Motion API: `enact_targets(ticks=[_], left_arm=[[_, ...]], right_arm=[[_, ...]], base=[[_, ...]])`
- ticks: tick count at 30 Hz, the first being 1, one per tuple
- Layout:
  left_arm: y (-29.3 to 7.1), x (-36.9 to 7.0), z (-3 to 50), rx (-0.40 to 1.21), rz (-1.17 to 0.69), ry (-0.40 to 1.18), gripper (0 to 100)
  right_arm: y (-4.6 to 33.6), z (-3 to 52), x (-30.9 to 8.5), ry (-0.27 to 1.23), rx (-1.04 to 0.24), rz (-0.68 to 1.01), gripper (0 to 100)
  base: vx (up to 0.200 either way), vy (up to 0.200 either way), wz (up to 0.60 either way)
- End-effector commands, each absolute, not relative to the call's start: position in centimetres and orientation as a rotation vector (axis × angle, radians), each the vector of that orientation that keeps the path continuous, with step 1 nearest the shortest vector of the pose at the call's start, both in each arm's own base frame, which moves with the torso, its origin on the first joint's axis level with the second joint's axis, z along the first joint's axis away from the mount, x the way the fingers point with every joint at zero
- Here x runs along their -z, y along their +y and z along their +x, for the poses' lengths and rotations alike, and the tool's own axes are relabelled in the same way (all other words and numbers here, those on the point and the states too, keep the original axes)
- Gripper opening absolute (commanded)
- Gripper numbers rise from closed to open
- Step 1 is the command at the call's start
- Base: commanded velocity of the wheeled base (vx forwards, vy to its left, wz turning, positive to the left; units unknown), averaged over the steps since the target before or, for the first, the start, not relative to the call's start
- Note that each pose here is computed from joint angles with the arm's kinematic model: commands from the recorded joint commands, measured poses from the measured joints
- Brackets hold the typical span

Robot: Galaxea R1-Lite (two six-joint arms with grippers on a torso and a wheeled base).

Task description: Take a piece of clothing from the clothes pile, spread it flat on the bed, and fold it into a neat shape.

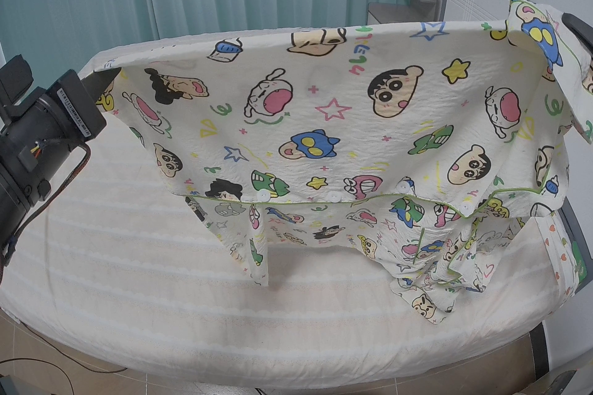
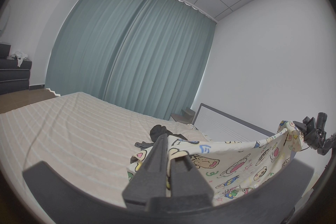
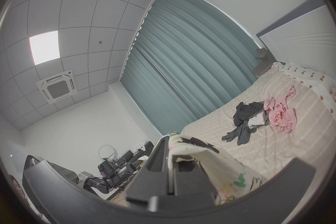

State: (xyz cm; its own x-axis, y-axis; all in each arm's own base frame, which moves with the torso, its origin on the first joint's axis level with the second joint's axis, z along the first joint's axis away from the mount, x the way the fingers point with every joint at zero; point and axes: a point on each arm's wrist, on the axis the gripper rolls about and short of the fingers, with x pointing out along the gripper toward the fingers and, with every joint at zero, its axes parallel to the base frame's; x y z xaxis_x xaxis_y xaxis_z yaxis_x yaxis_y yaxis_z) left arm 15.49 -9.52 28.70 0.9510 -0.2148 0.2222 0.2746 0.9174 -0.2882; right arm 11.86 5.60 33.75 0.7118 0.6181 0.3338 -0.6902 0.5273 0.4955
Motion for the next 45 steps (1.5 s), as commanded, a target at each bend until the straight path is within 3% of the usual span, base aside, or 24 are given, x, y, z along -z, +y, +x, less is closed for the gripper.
enact_targets(ticks=[1, 21, 45], left_arm=[[-9.5, -28.6, 15.5, 0.25, -0.323, -0.187, 0], [-7.9, -28.6, 16.4, 0.154, -0.311, -0.202, 0], [-7.5, -29.2, 15.8, 0.149, -0.314, -0.216, 0]], right_arm=[[5.6, 11.9, -33.6, -0.115, -0.783, 0.646, 0], [5.7, 12.0, -33.5, -0.109, -0.786, 0.646, 0], [6.7, 12.7, -33.2, -0.061, -0.845, 0.64, 0]], base=[[0.0, 0.2, 0.0], [0.0, 0.2, 0.0], [0.0, 0.2, 0.0]])
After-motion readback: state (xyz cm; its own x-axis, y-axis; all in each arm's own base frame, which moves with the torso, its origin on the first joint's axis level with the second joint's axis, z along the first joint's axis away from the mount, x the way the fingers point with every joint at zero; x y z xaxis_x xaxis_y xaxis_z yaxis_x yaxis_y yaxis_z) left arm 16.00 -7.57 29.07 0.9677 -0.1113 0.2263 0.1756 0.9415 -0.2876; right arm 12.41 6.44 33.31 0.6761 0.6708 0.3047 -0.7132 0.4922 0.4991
